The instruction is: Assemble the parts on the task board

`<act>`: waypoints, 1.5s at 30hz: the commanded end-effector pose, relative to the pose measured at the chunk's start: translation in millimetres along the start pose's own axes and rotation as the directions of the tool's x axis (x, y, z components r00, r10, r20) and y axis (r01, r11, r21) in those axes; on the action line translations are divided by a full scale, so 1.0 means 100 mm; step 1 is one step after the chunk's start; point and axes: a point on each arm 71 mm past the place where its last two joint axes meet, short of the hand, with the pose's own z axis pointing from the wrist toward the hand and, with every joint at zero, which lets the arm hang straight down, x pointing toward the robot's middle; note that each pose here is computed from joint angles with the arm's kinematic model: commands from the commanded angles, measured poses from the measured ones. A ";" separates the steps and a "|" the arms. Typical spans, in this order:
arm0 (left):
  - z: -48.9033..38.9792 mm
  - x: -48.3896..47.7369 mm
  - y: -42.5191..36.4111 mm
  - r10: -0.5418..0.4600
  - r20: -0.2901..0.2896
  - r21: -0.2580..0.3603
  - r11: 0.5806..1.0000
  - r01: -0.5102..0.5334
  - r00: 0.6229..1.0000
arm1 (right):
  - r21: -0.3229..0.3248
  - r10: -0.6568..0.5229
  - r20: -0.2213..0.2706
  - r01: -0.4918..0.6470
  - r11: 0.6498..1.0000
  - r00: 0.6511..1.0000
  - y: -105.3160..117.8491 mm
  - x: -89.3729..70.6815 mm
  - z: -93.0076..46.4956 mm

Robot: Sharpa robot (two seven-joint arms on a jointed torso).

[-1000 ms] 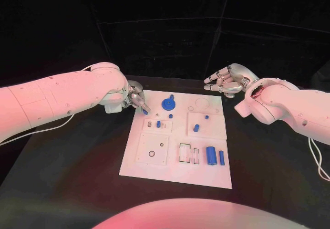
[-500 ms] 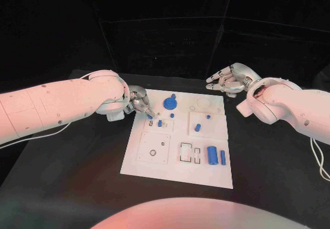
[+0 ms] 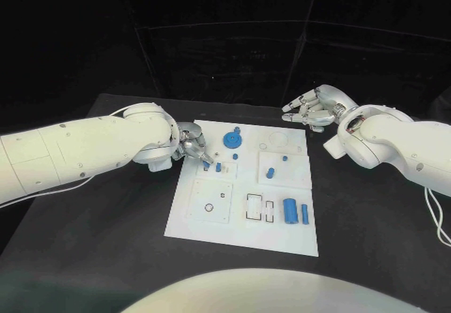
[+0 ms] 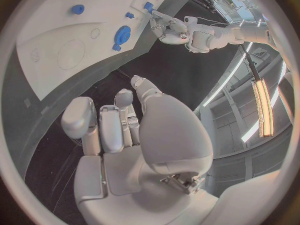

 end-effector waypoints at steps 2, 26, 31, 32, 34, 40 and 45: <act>-0.006 0.007 -0.003 0.023 -0.004 -0.009 1.000 -0.023 1.000 | -0.012 0.003 -0.006 -0.003 1.000 1.000 0.02 0.00 0.00; 0.000 0.028 0.031 0.060 -0.031 -0.026 0.998 -0.061 0.998 | -0.011 0.003 -0.008 -0.003 1.000 1.000 0.02 0.00 0.00; -0.005 0.041 0.035 0.067 -0.044 -0.027 0.997 -0.068 0.997 | -0.012 0.003 -0.008 -0.003 1.000 1.000 0.02 0.00 0.00; -0.005 0.042 0.035 0.067 -0.046 -0.027 0.997 -0.069 0.997 | -0.012 0.003 -0.008 -0.003 1.000 1.000 0.02 0.00 0.00; -0.004 0.045 0.034 0.069 -0.048 -0.027 0.997 -0.070 0.996 | -0.012 0.003 -0.008 -0.003 1.000 1.000 0.02 0.00 0.00; 0.003 0.053 0.023 0.072 -0.053 -0.026 0.997 -0.073 0.996 | -0.012 0.003 -0.009 -0.003 1.000 1.000 0.02 0.00 0.00; 0.010 0.063 0.014 0.072 -0.055 -0.024 0.997 -0.074 0.996 | -0.012 0.003 -0.009 -0.003 1.000 1.000 0.02 0.00 0.00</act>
